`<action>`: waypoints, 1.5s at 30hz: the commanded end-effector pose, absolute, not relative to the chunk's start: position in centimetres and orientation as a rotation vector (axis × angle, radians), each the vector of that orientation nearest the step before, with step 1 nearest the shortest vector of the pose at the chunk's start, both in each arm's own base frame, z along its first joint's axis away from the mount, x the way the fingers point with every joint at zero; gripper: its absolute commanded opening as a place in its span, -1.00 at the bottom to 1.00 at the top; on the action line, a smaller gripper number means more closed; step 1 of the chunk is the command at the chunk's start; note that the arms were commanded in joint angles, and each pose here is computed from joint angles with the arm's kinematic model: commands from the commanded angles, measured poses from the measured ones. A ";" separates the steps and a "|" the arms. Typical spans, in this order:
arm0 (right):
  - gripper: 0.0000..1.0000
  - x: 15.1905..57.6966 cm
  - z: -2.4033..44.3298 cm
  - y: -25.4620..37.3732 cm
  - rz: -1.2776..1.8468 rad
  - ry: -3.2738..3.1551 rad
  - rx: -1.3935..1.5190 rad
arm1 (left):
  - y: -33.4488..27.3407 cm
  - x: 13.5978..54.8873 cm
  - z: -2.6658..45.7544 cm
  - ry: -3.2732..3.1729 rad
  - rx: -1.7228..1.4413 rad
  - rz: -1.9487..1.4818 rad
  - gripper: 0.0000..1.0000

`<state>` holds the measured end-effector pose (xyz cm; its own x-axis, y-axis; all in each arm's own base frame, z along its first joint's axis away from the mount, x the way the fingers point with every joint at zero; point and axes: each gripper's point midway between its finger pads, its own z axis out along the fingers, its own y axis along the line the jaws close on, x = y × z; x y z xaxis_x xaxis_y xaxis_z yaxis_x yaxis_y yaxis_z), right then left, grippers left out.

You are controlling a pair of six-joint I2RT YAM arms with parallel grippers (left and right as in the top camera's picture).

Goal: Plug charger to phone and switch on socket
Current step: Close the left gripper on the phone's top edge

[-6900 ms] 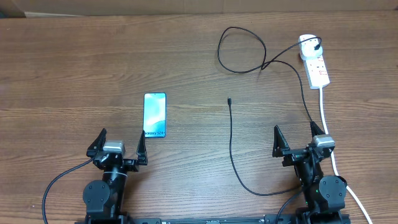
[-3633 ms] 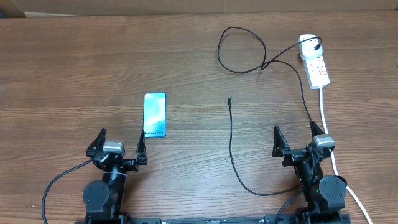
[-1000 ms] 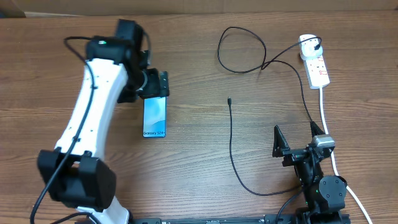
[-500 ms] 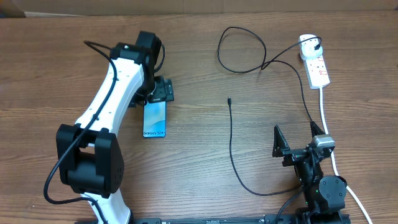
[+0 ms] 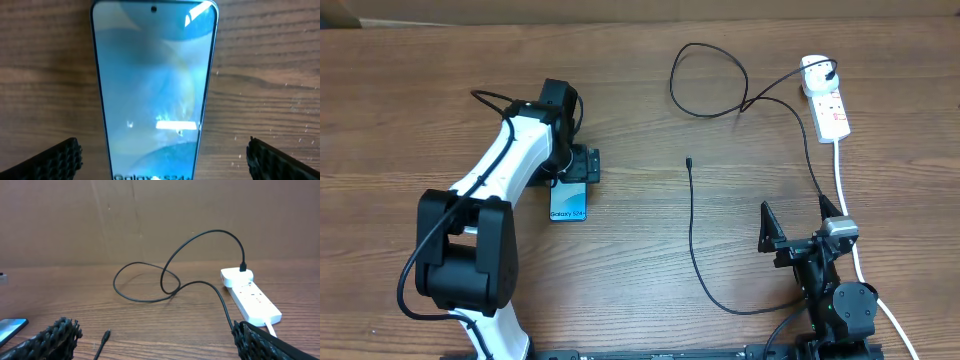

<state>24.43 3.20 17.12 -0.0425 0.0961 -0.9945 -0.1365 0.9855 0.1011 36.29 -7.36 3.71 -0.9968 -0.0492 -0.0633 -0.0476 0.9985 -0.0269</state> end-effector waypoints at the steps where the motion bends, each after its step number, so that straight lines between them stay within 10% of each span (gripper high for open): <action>1: 1.00 24.5 16.9 3.2 0.183 1.598 -0.029 | -7.1 36.0 2.9 3.088 0.014 -0.039 1.00; 45: 0.99 24.5 16.9 3.2 0.183 1.598 -0.030 | -6.4 36.1 0.7 3.049 0.017 0.002 1.00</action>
<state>24.43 3.20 17.12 -0.0424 0.0958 -0.9945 -0.1365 0.9855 0.1007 35.91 -6.95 1.09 -0.9948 0.0450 -0.0913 0.0459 0.9989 -0.0084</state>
